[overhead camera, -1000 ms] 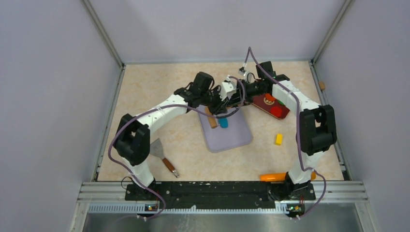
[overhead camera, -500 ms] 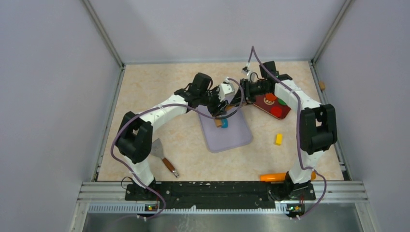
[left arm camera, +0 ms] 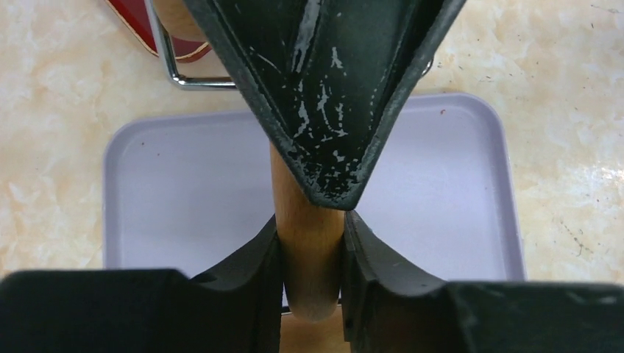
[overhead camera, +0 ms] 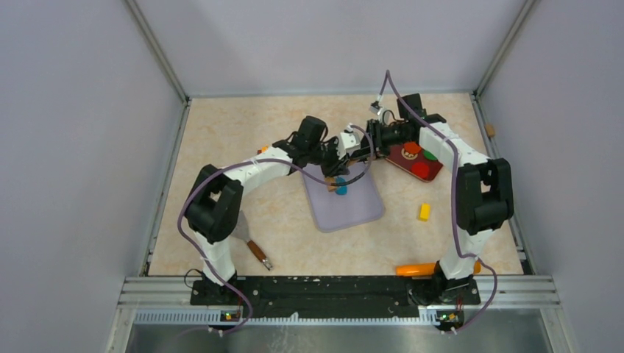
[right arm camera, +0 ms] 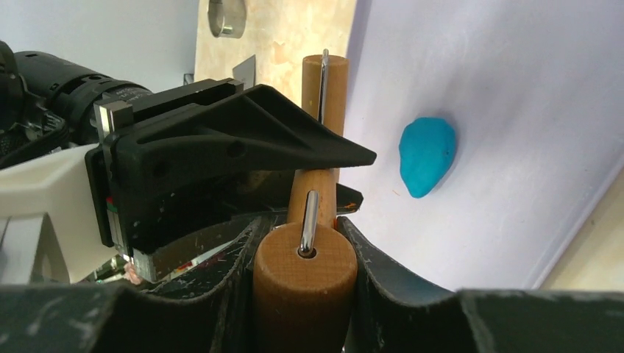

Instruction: Roll out the dumpling wrappers from the dough

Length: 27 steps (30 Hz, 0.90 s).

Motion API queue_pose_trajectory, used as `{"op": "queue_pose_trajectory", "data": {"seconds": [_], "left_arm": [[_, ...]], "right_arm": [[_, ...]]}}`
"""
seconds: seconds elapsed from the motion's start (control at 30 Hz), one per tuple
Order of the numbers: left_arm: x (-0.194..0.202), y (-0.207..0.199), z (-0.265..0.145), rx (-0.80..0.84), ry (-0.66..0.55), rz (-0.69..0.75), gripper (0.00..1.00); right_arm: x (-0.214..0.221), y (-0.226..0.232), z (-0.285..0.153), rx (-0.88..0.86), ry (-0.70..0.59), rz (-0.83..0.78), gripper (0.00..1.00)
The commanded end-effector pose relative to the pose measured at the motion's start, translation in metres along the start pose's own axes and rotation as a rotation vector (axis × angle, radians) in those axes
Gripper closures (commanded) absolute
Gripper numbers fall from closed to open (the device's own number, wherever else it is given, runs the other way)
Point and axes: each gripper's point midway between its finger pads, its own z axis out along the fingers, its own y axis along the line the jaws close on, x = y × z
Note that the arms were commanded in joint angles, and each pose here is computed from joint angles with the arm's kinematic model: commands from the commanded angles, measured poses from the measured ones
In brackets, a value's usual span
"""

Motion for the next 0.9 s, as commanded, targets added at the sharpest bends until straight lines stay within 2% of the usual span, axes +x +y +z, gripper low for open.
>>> {"op": "queue_pose_trajectory", "data": {"seconds": [0.0, 0.1, 0.2, 0.43, 0.87], "left_arm": [[-0.02, 0.004, 0.01, 0.004, -0.064, 0.081, 0.77], [-0.012, 0.012, 0.016, -0.031, -0.042, 0.07, 0.93], [-0.007, 0.016, 0.022, -0.059, -0.053, 0.016, 1.0], [-0.005, 0.018, 0.039, -0.066, -0.112, -0.104, 1.0], [0.024, 0.015, 0.054, -0.076, -0.085, -0.253, 1.0]], "right_arm": [[-0.004, 0.015, -0.01, -0.025, -0.025, -0.051, 1.0], [-0.005, -0.004, -0.014, 0.084, -0.023, -0.08, 1.0], [-0.008, -0.019, -0.021, 0.162, -0.034, -0.08, 1.0], [-0.008, -0.041, -0.03, 0.264, -0.033, -0.077, 1.0], [0.004, -0.084, -0.024, 0.397, 0.006, -0.038, 1.0]]}}
